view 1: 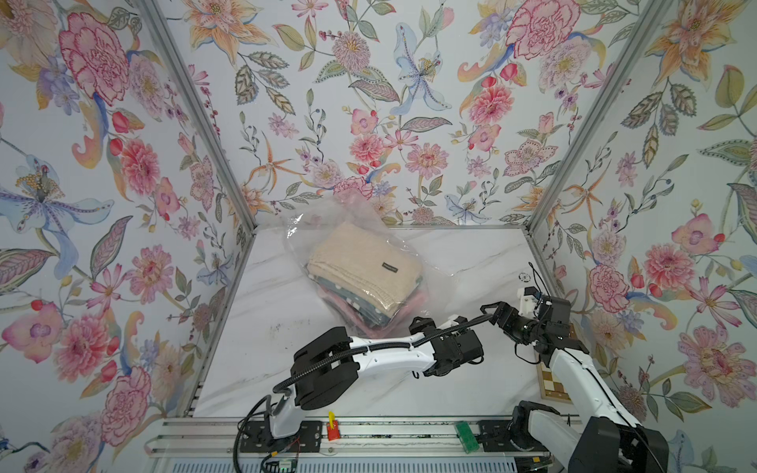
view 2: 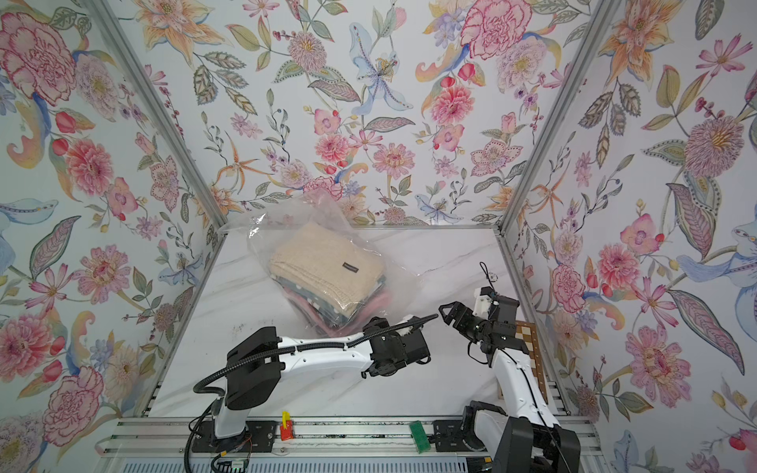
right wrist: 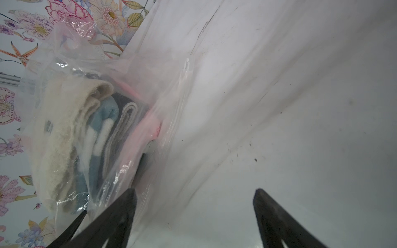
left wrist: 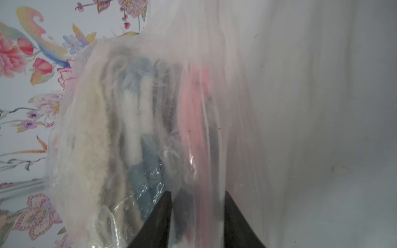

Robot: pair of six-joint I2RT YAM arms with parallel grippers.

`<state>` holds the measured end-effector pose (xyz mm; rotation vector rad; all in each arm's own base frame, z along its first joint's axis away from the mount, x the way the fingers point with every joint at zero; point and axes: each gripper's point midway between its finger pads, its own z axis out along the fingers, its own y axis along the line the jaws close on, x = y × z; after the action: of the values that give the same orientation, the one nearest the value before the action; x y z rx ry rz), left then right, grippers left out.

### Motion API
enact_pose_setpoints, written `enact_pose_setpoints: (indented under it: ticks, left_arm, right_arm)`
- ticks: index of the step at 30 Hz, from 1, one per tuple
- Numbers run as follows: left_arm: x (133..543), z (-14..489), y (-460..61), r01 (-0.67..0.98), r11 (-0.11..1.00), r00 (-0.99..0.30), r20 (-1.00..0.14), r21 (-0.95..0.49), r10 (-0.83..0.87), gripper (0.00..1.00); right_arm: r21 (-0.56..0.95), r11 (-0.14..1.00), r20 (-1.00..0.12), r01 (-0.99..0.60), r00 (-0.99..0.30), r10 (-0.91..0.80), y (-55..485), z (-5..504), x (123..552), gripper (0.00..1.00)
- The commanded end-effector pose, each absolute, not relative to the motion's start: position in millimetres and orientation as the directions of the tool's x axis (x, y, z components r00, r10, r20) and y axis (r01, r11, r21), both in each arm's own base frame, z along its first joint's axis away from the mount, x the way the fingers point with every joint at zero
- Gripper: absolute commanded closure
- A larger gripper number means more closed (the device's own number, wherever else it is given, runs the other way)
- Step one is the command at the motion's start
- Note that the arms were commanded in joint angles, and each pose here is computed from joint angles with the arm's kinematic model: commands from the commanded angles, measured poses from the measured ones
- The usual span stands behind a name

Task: Take the blanket out of the vacuum bag
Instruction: Adjust the vacuum bag at the corner of the board.

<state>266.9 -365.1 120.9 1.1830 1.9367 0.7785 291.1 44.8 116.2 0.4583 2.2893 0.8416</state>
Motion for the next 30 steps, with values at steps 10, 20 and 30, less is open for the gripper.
enact_pose_setpoints:
  ticks: [10, 20, 30]
  left_arm:
    - [321, 227, -360, 0.381, 0.726, -0.341, -0.643, 0.572, 0.686, 1.00]
    - [341, 257, -337, 0.432, 0.850, -0.367, -0.802, 0.302, 0.472, 1.00]
    - [363, 250, -292, 0.377, 0.906, -0.407, -0.844, 0.192, 0.348, 1.00]
  right_arm:
    - [0.719, 0.666, -0.568, -0.198, -0.721, 0.398, 136, 136, 302, 0.41]
    - [0.692, 0.628, -0.632, -0.357, -0.721, 0.286, 200, 135, 330, 0.41]
    - [0.690, 0.574, -0.668, -0.440, -0.692, 0.273, 248, 140, 394, 0.42]
